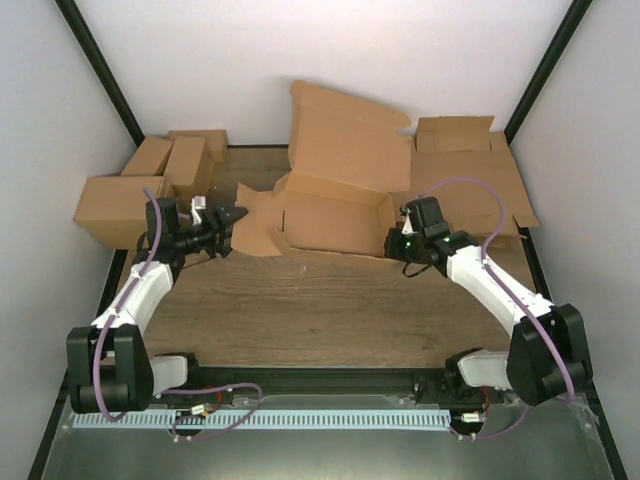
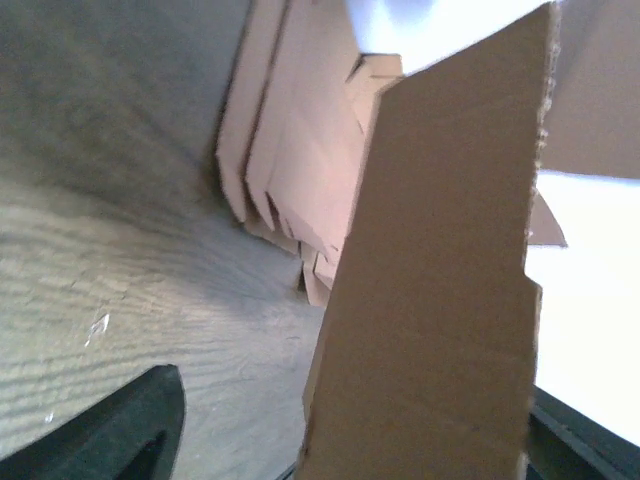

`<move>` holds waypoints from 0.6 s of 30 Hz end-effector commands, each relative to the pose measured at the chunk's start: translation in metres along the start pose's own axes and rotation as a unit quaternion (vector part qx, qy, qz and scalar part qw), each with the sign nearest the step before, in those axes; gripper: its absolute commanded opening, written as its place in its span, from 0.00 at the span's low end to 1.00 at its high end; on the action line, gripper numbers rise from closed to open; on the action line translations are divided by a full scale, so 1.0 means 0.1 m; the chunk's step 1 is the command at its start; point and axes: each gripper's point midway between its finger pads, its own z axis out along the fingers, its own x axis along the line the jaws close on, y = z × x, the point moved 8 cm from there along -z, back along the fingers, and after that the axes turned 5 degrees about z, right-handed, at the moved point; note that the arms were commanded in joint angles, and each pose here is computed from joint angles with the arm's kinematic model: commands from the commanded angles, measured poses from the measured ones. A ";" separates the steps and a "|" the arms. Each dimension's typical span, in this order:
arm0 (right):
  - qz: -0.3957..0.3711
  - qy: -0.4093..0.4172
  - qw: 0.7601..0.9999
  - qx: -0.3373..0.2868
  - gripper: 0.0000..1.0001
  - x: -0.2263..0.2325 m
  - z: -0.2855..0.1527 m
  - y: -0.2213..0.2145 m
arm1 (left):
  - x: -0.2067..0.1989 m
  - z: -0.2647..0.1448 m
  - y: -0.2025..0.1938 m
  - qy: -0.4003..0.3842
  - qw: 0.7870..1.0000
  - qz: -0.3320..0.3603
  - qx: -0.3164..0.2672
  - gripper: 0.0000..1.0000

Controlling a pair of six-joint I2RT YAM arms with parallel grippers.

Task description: Fold the paper box

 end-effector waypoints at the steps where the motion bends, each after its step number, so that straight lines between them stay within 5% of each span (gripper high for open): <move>1: 0.023 0.050 0.998 0.004 0.01 0.12 -0.09 0.21 | -0.59 -0.08 0.18 -0.085 0.995 0.047 -0.014 0.84; 7: 0.031 0.074 0.997 0.005 0.01 0.16 -0.12 0.34 | -0.74 -0.11 0.23 -0.095 0.994 0.042 -0.022 0.83; 12: 0.059 0.092 0.993 0.031 0.01 0.10 -0.09 0.39 | -0.89 -0.16 0.26 -0.116 0.992 0.039 -0.036 1.00; 18: 0.061 0.133 0.989 0.011 0.01 0.16 -0.21 0.46 | -0.62 -0.06 0.27 -0.073 0.997 -0.010 -0.034 0.67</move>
